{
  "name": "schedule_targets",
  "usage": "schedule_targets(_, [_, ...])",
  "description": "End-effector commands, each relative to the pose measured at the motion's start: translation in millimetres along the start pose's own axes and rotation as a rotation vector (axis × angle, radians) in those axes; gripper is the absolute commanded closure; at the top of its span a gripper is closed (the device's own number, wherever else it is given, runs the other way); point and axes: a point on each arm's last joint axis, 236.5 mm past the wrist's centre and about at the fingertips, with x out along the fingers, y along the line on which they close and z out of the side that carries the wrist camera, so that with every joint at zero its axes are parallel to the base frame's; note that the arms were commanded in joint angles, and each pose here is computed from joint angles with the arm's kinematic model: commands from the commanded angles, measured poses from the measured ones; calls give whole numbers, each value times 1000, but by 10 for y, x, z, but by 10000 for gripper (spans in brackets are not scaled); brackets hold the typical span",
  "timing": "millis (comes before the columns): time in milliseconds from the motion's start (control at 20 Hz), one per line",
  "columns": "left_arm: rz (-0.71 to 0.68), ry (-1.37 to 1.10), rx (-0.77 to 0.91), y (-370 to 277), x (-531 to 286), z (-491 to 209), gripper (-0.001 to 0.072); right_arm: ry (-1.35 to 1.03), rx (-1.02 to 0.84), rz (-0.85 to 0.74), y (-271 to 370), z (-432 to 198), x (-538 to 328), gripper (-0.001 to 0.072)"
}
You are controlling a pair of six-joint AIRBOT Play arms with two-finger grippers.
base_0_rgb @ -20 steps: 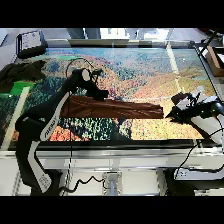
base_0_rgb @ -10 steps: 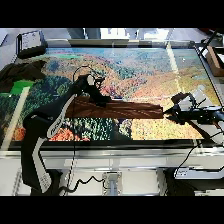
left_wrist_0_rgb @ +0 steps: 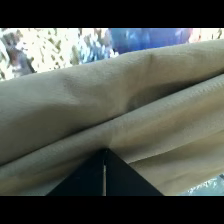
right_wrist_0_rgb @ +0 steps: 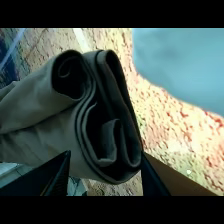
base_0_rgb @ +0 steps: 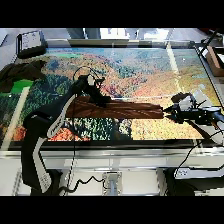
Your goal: Fold the shirts.
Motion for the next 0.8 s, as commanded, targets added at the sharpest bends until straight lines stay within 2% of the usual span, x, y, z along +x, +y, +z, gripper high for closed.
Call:
schedule_targets(0, [0,4,2,0,1,-10,694,1,40,-10,-104,12,76,201])
schedule_targets(150, [1,23,7,0,1,-54,694,24,86,25,-172,6,229,201])
schedule_targets(400, [1,39,9,1,0,-92,694,-67,141,219,130,280,301,200])
schedule_targets(750, [1,43,9,1,-1,-101,693,41,102,175,145,155,524,201])
